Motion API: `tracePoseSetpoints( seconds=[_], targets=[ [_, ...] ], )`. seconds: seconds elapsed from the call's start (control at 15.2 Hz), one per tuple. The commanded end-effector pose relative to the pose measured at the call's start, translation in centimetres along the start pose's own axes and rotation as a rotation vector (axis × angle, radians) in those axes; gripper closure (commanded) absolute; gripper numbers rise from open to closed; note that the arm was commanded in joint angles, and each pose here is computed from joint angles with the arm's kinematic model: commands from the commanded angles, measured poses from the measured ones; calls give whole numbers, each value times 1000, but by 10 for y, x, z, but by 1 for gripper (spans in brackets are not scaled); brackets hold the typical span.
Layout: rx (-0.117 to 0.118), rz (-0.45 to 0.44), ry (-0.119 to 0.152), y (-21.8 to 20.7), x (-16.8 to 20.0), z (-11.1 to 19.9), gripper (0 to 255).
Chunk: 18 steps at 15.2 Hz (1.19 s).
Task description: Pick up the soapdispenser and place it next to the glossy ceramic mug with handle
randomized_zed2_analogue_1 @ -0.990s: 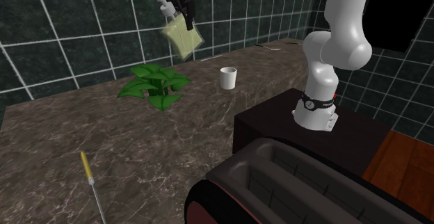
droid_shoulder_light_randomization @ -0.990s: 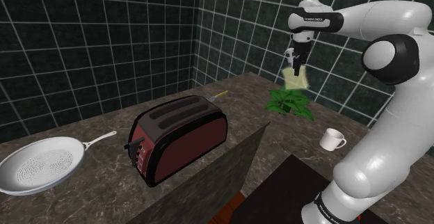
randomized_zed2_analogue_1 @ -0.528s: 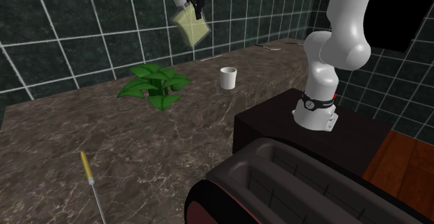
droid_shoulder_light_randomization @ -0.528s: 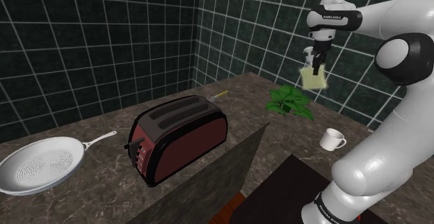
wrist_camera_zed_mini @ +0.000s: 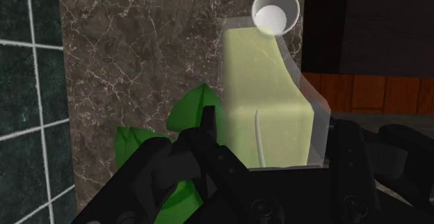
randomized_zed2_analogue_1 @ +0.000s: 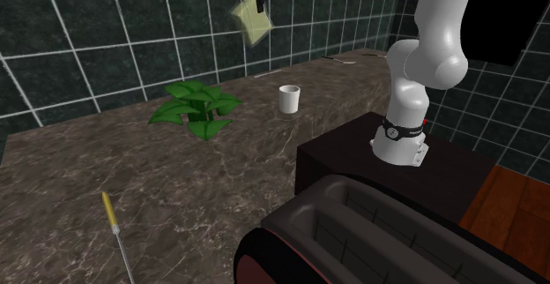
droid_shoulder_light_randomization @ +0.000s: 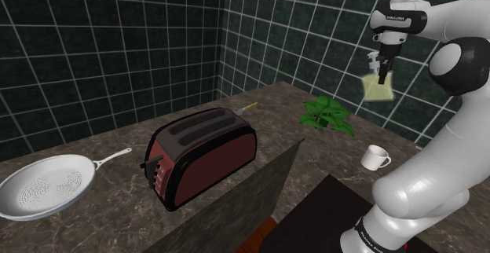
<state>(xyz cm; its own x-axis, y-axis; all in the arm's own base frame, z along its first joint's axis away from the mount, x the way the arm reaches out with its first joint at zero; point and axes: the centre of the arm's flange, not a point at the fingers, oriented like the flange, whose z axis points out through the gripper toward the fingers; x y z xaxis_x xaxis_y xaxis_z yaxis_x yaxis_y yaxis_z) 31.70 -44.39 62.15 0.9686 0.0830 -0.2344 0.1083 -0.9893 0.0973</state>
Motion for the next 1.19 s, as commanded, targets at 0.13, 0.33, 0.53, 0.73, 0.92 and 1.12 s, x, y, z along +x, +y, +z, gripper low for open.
tracePoseSetpoints(
  seconds=[0.13, 0.33, 0.53, 0.73, 0.92, 1.12],
  targets=[
    [0, -1, 0, 26, -48, 1, 255],
    [0, -1, 0, 35, -63, 6, 255],
    [0, -1, 0, 33, -59, 21, 255],
    [0, -1, 0, 32, -55, 37, 255],
    [0, -1, 0, 30, -51, 52, 255],
    [0, -1, 0, 29, -48, 67, 255]
  ],
)
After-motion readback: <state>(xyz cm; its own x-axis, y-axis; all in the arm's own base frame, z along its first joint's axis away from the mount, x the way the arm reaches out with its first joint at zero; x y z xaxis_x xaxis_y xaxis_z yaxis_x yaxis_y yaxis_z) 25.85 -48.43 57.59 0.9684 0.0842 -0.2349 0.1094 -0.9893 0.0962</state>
